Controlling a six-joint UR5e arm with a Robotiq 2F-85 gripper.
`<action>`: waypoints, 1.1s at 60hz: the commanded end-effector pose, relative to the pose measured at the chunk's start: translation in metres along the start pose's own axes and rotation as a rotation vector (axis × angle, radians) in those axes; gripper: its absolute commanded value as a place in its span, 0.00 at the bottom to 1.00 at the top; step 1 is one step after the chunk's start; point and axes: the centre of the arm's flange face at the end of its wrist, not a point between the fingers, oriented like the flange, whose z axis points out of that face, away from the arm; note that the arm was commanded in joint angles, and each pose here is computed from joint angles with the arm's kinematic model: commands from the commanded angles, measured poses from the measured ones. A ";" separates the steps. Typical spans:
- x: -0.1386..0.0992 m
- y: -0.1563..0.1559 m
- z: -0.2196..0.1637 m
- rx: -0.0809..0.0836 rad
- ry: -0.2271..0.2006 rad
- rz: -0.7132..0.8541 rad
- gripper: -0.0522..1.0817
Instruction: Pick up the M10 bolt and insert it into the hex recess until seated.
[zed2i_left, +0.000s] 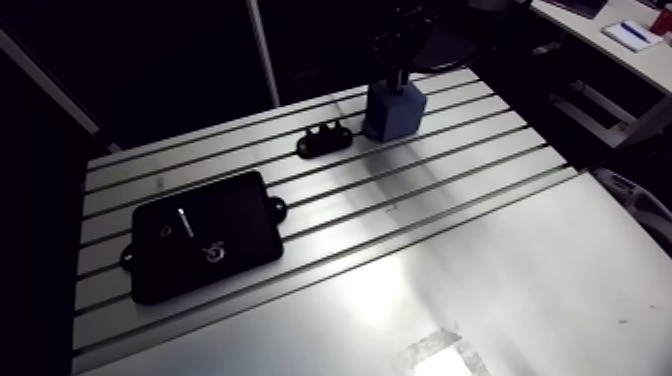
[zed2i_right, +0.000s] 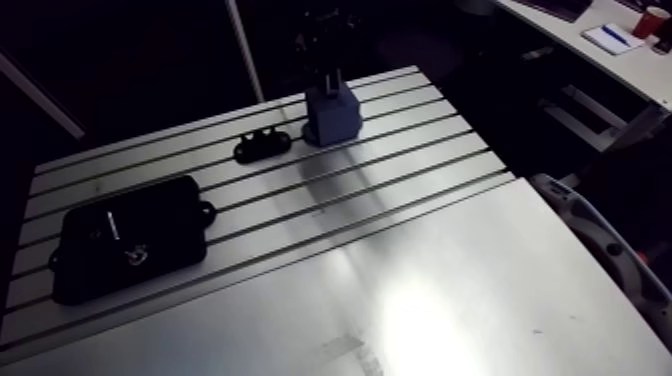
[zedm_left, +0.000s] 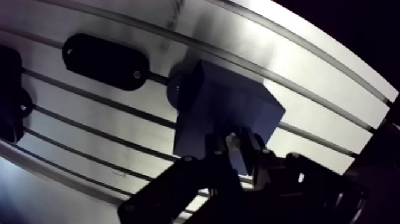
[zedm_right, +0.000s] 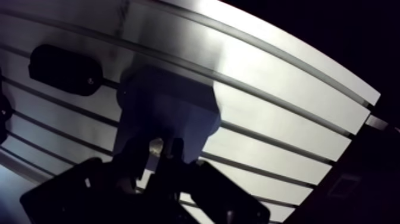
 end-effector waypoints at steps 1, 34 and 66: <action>0.000 0.000 -0.001 0.000 0.000 -0.032 0.69; -0.001 0.000 0.000 0.005 -0.006 -0.096 0.69; -0.002 0.000 0.001 0.011 -0.011 -0.148 0.69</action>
